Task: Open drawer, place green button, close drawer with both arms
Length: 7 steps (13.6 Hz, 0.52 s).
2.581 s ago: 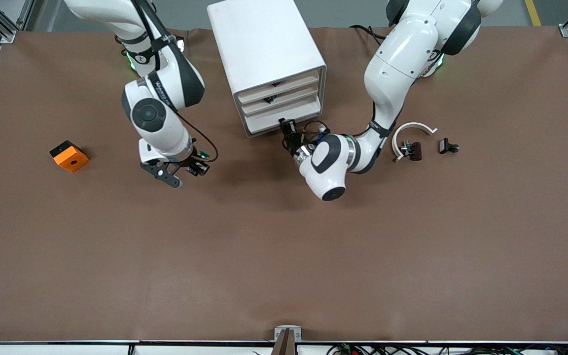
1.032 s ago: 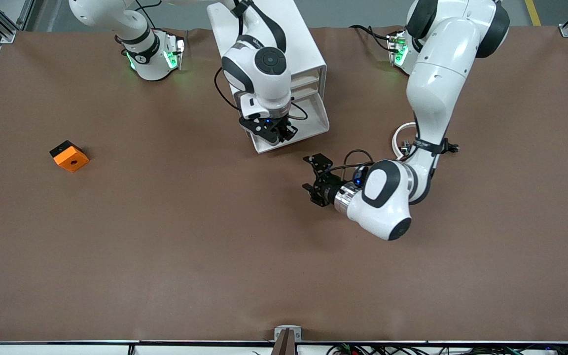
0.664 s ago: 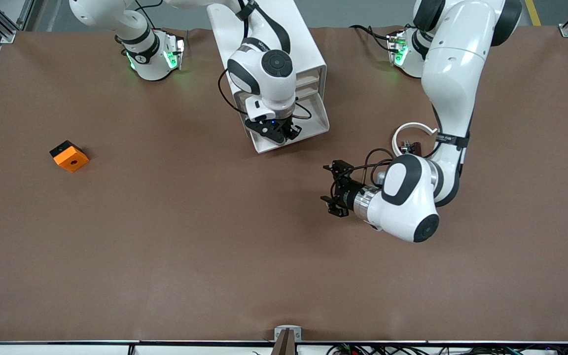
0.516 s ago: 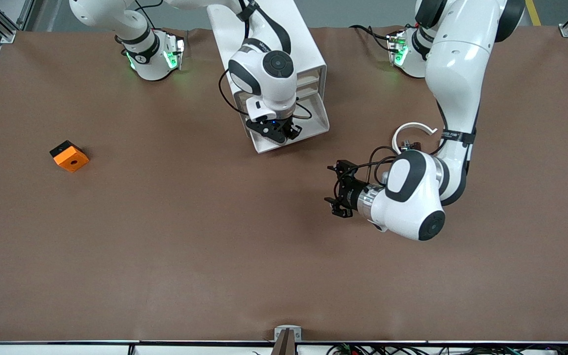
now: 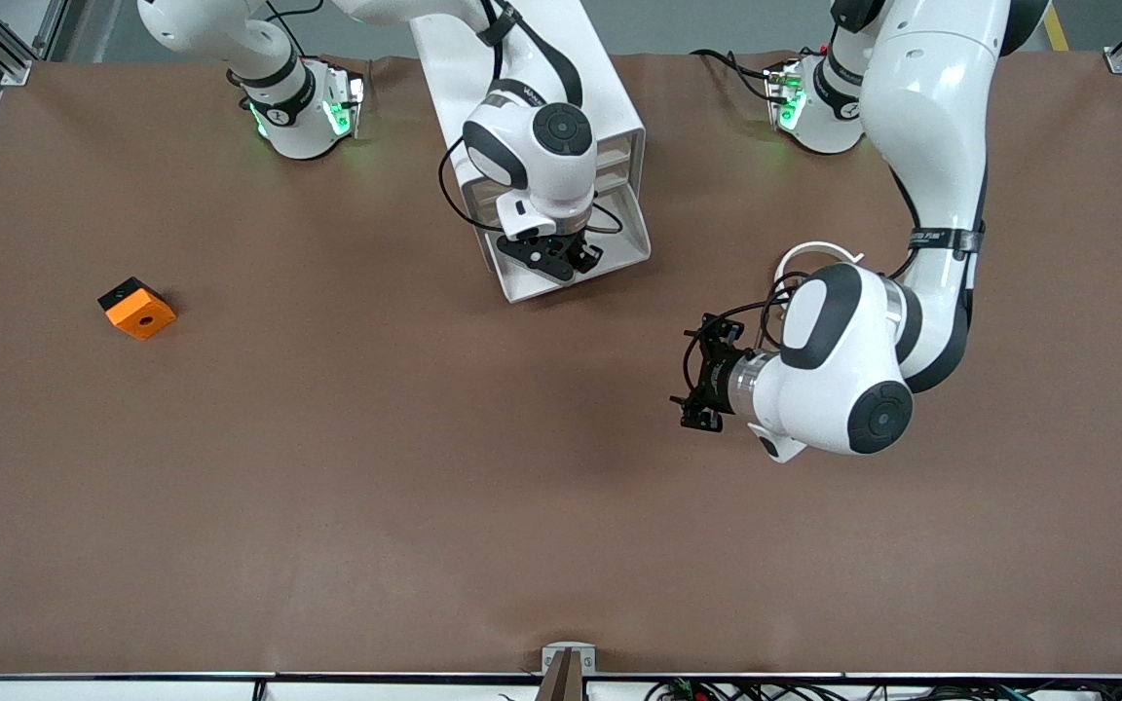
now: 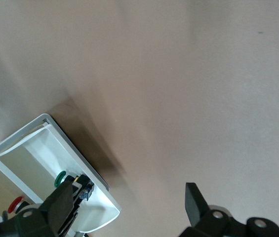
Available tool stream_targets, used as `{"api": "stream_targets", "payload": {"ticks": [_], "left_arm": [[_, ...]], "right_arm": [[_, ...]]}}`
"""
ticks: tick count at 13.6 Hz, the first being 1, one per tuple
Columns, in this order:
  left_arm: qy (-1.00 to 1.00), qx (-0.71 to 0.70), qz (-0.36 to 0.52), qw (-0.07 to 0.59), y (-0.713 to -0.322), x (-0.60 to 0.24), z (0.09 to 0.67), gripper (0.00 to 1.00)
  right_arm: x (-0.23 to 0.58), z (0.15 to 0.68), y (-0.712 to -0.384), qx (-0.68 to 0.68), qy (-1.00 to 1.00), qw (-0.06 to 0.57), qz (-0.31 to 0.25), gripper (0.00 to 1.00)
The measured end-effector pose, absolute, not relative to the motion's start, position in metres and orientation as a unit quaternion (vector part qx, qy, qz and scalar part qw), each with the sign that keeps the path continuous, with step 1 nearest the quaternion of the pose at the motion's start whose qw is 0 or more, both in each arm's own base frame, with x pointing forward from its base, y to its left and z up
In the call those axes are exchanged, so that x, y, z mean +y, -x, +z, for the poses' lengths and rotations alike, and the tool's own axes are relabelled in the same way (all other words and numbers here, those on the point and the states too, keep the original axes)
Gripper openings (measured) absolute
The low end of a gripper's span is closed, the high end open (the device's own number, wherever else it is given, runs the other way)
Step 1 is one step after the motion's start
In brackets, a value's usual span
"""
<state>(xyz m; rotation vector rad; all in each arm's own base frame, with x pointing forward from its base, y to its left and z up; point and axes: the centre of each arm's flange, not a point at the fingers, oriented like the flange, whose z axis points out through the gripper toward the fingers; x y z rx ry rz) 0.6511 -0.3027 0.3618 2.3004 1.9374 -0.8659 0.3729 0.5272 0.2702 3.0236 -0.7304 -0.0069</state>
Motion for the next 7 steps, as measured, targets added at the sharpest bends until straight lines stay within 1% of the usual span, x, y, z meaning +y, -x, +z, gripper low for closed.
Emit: {"api": "stream_targets", "payload": {"ticks": [3, 6, 7], "left_arm": [[-0.744, 0.611, -0.270, 0.017, -0.652, -0.299, 0.376, 1.00], [-0.788, 0.559, -0.258, 0.034, -0.650, -0.300, 0.386, 1.00], [-0.807, 0.533, -0.251, 0.040, -0.649, -0.301, 0.389, 1.00]], "right_arm": [[0.529, 0.271, -0.374, -0.234, -0.972, 0.014, -0.001, 0.41], [0.531, 0.269, -0.376, -0.235, -0.972, 0.014, -0.001, 0.42], [0.531, 0.268, -0.376, -0.235, -0.972, 0.014, -0.001, 0.47]]}}
